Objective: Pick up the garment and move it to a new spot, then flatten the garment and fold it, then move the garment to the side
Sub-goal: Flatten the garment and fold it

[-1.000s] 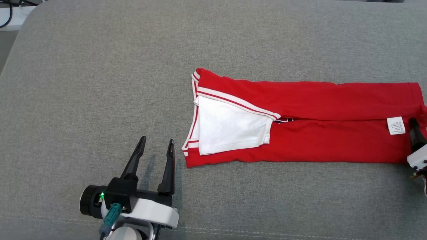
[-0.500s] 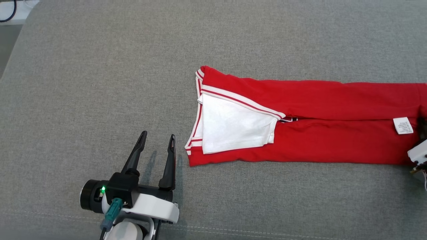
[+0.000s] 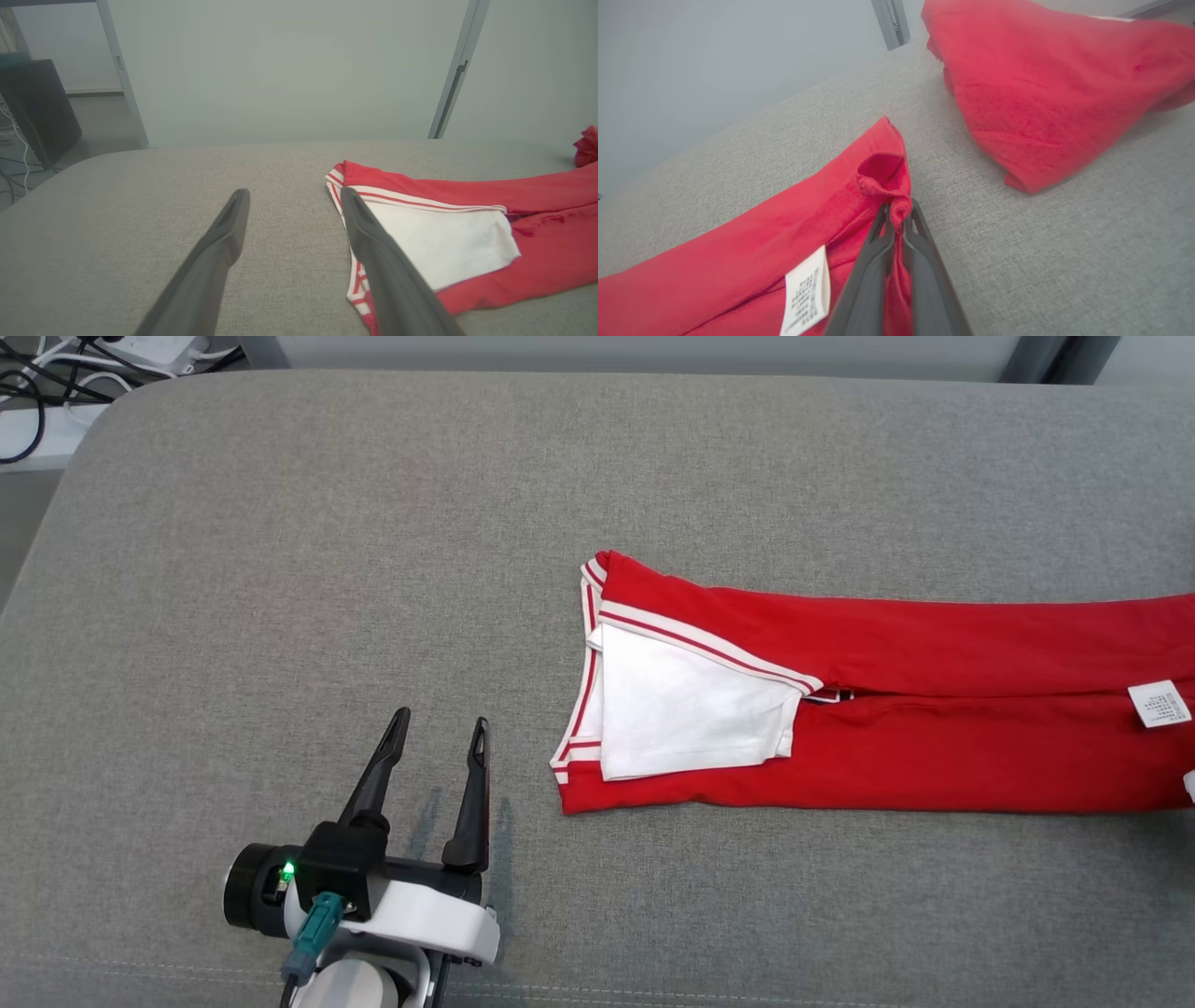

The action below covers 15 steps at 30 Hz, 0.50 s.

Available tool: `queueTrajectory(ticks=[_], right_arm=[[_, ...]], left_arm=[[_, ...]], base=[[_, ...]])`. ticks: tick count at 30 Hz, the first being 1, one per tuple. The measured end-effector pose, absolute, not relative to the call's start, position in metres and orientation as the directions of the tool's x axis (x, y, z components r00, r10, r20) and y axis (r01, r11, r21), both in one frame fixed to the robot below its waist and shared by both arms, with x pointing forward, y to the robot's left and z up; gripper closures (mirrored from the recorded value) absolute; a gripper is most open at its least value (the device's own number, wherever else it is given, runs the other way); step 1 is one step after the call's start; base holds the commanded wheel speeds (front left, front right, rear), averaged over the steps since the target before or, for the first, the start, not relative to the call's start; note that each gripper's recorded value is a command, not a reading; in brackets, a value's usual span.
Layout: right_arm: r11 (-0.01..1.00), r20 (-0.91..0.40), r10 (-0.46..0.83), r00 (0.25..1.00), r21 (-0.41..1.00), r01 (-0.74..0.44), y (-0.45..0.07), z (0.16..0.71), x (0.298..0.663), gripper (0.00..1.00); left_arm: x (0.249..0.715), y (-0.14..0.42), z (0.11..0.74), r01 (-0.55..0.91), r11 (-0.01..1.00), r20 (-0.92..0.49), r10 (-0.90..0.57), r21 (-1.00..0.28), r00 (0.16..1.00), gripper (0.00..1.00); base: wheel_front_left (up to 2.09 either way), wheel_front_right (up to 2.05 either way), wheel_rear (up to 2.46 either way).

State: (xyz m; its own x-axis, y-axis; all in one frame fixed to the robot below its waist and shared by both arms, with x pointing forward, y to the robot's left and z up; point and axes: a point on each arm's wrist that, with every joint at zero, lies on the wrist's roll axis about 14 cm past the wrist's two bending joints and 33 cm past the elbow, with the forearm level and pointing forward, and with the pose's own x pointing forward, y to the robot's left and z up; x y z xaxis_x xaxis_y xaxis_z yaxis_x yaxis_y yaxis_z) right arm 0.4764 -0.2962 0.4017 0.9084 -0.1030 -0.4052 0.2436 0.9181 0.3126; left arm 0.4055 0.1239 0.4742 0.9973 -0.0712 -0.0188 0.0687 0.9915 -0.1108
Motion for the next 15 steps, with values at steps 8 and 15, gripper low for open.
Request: queueTrajectory(ticks=[8,15], right_arm=[[0.886,-0.292,-0.054,0.955,0.428,0.181,-0.278,0.435,0.48,1.0],[0.853,-0.197,0.016,0.98,0.514,0.089,-0.252,0.462,0.47,1.0]], left_arm=[[0.397,0.123,0.485,0.071,0.99,0.006,-0.071,-0.118,0.997,0.0],[0.384,0.127,0.496,0.063,0.99,0.033,-0.059,-0.125,0.998,0.0]], base=[[0.0,0.0,0.0],[0.0,0.0,0.0]])
